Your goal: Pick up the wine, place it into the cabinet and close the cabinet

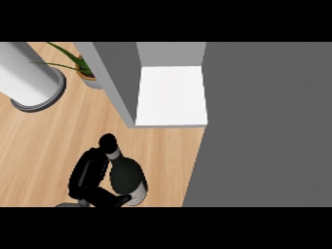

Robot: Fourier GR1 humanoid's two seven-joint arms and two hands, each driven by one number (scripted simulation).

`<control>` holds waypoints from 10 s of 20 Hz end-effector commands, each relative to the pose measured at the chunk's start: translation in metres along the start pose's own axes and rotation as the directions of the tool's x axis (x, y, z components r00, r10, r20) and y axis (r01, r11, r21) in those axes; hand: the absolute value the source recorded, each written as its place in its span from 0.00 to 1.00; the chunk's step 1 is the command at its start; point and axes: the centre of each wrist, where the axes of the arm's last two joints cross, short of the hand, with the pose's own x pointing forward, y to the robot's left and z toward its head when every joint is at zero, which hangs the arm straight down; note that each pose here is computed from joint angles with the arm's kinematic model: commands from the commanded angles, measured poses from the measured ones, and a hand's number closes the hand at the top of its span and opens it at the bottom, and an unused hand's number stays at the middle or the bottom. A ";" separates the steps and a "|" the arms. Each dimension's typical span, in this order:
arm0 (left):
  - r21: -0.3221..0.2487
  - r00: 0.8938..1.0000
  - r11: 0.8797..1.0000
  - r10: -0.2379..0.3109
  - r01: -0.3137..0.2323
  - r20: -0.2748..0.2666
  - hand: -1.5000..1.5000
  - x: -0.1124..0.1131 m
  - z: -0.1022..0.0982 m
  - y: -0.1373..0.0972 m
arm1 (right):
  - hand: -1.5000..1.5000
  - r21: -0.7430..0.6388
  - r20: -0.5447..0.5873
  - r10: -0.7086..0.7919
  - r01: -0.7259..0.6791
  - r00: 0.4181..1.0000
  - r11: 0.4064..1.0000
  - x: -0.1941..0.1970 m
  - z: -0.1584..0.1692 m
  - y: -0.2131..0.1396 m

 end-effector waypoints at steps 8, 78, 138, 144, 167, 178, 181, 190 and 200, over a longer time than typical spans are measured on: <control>0.041 0.993 0.995 -0.095 0.092 0.075 1.00 0.033 -0.024 -0.051 | 0.00 -0.006 0.065 -0.043 0.044 0.997 0.999 0.036 0.023 -0.011; 0.321 0.919 0.862 -0.364 0.393 -0.149 1.00 0.033 -0.232 -0.051 | 0.00 0.102 0.094 -0.082 0.072 0.992 0.992 0.008 0.034 -0.017; -0.035 0.996 0.996 0.082 -0.080 0.047 0.00 0.032 -0.211 -0.076 | 0.00 0.018 0.053 -0.021 0.020 0.998 1.000 0.028 0.054 -0.027; -0.027 0.992 0.992 0.122 -0.122 0.012 0.00 0.022 -0.173 -0.079 | 0.00 -0.013 0.053 0.003 -0.002 0.999 1.000 0.023 0.051 -0.030; 0.034 0.980 0.981 0.189 -0.192 0.057 0.00 0.063 -0.041 -0.017 | 0.00 0.231 -0.006 -0.006 0.007 1.000 0.973 0.023 0.057 -0.028; 0.085 0.987 0.991 0.092 -0.103 0.129 0.00 0.079 -0.008 0.043 | 1.00 0.523 -0.027 -0.021 0.032 0.999 0.852 0.031 0.056 -0.024; 0.108 0.988 0.990 0.077 -0.092 0.135 0.00 0.096 -0.005 0.070 | 1.00 0.493 -0.004 -0.046 0.042 0.999 0.869 0.029 0.063 -0.018; 0.093 0.987 0.992 0.075 -0.089 0.145 0.00 0.120 -0.003 0.090 | 1.00 0.544 -0.009 -0.042 0.040 0.999 0.838 0.020 0.052 -0.003; 0.063 0.989 0.996 0.061 -0.070 0.137 0.00 0.150 0.004 0.121 | 1.00 0.564 0.000 -0.116 0.097 0.993 0.820 0.015 0.040 0.004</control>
